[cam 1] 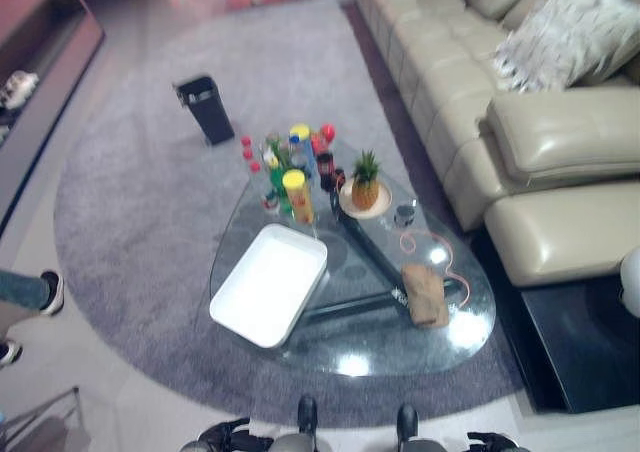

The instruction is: Wipe the table with a cloth and put it in the basket.

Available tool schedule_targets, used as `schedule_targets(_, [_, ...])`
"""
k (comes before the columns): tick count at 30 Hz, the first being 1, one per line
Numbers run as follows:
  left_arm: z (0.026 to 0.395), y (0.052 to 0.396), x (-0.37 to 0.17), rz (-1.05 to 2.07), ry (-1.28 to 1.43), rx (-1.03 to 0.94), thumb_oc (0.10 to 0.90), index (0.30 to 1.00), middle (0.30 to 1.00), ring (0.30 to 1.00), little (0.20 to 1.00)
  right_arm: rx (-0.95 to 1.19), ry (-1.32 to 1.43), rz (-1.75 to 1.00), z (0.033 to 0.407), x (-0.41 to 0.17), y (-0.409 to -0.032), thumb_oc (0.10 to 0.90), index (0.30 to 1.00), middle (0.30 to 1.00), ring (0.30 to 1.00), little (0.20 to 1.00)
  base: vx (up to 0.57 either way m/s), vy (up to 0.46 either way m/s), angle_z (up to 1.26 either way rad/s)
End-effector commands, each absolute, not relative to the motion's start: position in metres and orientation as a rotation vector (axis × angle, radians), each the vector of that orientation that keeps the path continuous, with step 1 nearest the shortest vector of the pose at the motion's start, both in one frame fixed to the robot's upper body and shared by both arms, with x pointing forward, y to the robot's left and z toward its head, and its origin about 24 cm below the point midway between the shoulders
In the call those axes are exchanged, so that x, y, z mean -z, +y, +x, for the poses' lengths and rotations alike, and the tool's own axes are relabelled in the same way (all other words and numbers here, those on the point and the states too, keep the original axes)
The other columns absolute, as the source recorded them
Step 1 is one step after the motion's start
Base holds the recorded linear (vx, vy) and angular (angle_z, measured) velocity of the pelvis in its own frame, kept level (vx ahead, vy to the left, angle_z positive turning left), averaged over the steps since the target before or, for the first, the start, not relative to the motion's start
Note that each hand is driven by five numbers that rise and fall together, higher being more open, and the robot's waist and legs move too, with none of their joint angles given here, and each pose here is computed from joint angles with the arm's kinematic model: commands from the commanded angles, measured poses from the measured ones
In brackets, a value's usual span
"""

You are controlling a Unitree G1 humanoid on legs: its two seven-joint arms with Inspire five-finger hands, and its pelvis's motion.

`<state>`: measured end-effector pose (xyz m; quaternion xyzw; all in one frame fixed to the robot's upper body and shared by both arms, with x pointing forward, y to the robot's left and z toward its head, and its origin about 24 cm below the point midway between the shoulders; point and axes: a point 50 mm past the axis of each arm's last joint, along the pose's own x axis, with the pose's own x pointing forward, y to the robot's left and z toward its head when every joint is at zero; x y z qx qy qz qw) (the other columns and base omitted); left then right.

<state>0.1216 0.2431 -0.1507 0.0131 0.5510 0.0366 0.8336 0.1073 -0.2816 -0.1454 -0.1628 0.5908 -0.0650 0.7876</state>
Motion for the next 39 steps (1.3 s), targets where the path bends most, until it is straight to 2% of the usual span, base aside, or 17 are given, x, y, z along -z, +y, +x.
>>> schedule_targets(1, [0.152,0.264,0.134,0.050,1.064,-0.151,0.800,0.900,0.900,0.900,0.900,0.217,1.237,-0.376,0.123,0.135,-0.297,0.800,0.900,0.900,0.900,0.900,-0.02,0.016,0.13])
schedule_targets(9, [0.191,0.276,0.111,-0.115,0.904,-0.213,0.800,0.900,0.900,0.900,0.900,0.308,1.085,-0.361,0.161,0.111,-0.317,0.800,0.900,0.900,0.900,0.900,-0.04,-0.018,0.01])
schedule_targets(11, [0.207,0.279,0.099,-0.163,0.849,-0.187,0.800,0.900,0.900,0.900,0.900,0.334,0.996,-0.361,0.184,0.098,-0.320,0.800,0.900,0.900,0.900,0.900,-0.13,-0.050,-0.01])
schedule_targets(13, [0.214,0.281,0.095,-0.163,0.823,-0.193,0.800,0.900,0.900,0.900,0.900,0.342,0.960,-0.368,0.192,0.093,-0.320,0.800,0.900,0.900,0.900,0.900,-0.09,-0.046,-0.02])
schedule_targets(17, [0.239,0.284,0.075,-0.239,0.672,-0.285,0.800,0.900,0.900,0.900,0.900,0.424,0.794,-0.401,0.223,0.070,-0.323,0.800,0.900,0.900,0.900,0.900,-0.12,-0.086,0.05])
schedule_targets(23, [0.253,0.286,0.061,-0.242,0.584,-0.333,0.800,0.900,0.900,0.900,0.900,0.515,0.652,-0.462,0.248,0.049,-0.322,0.800,0.900,0.900,0.900,0.900,-0.09,-0.031,0.11])
schedule_targets(39, [0.255,0.287,0.059,-0.211,0.579,-0.328,0.800,0.900,0.900,0.900,0.900,0.685,0.432,-0.490,0.269,0.016,-0.328,0.800,0.900,0.900,0.900,0.900,-0.04,-0.019,0.03])
